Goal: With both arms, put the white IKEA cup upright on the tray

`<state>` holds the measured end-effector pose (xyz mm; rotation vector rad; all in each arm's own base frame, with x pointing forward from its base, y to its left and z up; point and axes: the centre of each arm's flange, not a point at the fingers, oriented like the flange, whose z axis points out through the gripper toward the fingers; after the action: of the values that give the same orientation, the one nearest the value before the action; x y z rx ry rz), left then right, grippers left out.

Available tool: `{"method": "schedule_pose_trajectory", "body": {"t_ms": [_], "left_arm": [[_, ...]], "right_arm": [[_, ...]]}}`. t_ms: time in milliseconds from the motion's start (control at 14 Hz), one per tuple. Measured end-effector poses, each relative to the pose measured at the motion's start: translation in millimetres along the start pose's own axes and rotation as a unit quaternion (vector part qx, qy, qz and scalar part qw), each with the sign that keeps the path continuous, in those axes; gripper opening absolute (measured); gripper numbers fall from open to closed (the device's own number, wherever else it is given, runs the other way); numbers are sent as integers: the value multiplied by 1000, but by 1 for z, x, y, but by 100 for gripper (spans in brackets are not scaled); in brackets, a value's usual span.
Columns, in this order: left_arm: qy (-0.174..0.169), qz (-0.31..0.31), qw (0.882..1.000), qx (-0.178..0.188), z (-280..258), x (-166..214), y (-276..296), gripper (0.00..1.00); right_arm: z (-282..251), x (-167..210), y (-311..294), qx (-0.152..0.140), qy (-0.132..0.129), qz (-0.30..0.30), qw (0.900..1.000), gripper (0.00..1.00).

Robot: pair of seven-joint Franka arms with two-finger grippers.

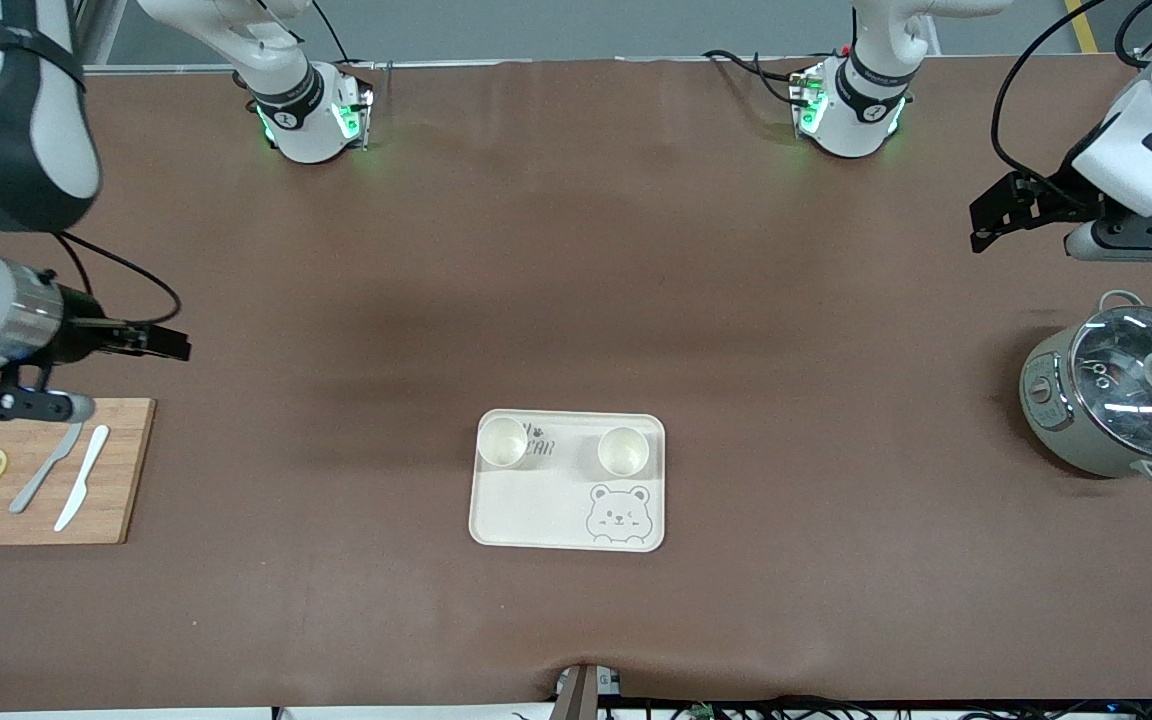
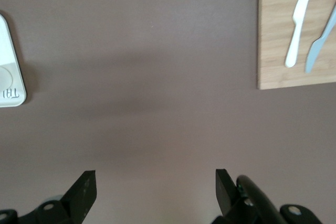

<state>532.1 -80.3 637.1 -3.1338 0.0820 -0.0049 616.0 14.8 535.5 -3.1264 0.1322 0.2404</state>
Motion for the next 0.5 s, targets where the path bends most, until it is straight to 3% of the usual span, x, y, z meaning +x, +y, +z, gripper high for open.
{"method": "schedule_pose_trajectory", "body": {"t_ms": [214, 500], "left_arm": [[2, -1, 1000, 0, -2, 0, -1, 100], [4, -4, 1000, 0, -3, 1, -4, 100]], "right_arm": [[-36, -29, 5, -3, 27, -32, 999, 100], [-69, -65, 27, -5, 25, -87, 996, 100]]}}
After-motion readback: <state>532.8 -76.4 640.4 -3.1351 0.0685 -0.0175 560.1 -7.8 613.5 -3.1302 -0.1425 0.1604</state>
